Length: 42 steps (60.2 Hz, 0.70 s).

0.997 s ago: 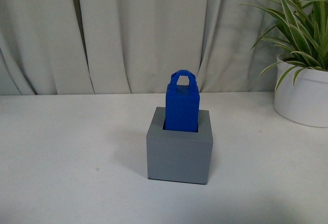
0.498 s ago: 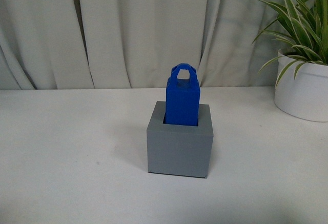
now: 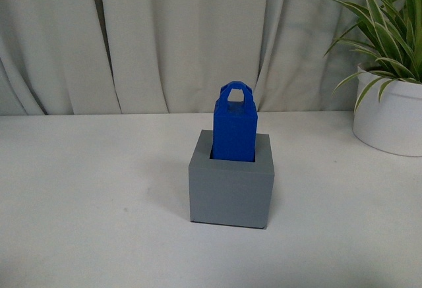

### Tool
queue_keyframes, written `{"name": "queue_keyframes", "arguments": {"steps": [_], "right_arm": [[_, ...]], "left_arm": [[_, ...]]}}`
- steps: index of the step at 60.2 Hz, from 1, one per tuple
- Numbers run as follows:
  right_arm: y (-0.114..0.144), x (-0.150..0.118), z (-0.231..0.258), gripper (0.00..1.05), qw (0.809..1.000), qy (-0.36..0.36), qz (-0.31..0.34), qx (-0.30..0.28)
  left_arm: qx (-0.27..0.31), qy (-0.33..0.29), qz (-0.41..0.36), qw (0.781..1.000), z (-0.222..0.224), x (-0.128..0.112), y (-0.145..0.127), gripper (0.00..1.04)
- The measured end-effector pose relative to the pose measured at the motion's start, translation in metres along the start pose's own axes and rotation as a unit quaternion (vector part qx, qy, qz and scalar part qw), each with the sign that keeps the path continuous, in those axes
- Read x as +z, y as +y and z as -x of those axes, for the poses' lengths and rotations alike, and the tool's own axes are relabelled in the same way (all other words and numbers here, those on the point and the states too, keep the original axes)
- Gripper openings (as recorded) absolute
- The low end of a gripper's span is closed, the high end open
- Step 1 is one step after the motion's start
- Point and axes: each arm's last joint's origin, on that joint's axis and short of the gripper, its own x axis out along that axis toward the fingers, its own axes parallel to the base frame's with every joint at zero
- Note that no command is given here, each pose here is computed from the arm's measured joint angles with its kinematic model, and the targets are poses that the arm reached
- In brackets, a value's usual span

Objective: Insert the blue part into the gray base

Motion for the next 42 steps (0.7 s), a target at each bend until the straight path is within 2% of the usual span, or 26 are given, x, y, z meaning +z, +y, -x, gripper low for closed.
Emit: {"name": "queue_keyframes", "arguments": {"steps": [17, 25, 42], "right_arm": [[0.0, -0.005, 0.01, 0.01, 1.0, 0.018, 0.0, 0.002], [0.0, -0.003, 0.014, 0.02, 1.0, 0.003, 0.0, 0.001], [0.0, -0.003, 0.014, 0.54, 1.0, 0.003, 0.0, 0.001]], "left_arm": [[0.0, 0.0, 0.0, 1.0, 0.0, 0.0, 0.0, 0.04], [0.0, 0.0, 0.0, 1.0, 0.0, 0.0, 0.0, 0.04], [0.0, 0.0, 0.0, 1.0, 0.0, 0.0, 0.0, 0.04]]}}
